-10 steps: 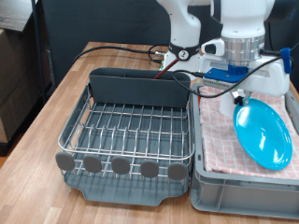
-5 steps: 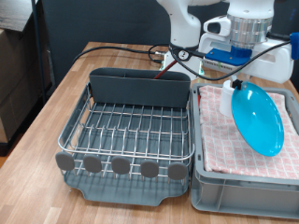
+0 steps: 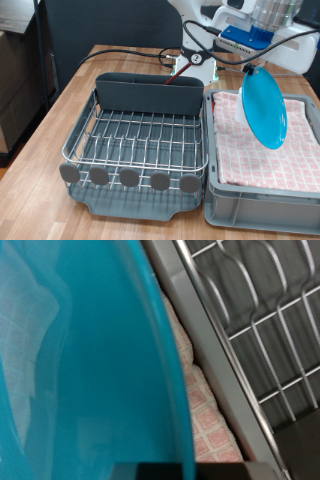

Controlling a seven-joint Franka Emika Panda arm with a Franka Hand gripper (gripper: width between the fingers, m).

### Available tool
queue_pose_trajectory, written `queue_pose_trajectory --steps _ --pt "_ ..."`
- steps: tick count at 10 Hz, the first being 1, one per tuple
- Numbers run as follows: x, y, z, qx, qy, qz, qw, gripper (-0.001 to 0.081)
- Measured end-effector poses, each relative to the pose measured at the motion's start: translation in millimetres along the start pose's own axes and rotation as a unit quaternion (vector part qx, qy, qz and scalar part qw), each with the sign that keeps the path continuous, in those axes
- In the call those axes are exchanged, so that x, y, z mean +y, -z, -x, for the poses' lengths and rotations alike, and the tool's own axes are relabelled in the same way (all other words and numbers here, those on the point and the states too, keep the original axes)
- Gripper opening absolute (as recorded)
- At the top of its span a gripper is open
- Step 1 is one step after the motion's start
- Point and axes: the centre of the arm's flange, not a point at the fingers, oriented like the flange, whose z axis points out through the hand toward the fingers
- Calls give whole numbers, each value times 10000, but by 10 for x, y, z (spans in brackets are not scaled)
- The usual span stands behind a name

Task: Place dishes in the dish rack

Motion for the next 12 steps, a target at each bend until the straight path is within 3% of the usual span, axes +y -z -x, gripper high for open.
queue_pose_trajectory --steps 3,5,8,10,12 --pt "10 -1 -27 107 75 208 9997 18" --pt "114 58 -180 565 234 649 9960 18" --pt "290 142 -675 1020 722 861 9884 18" --pt "377 110 -1054 1348 1009 620 9838 18" --pt "520 56 -1422 1730 1485 643 9715 18"
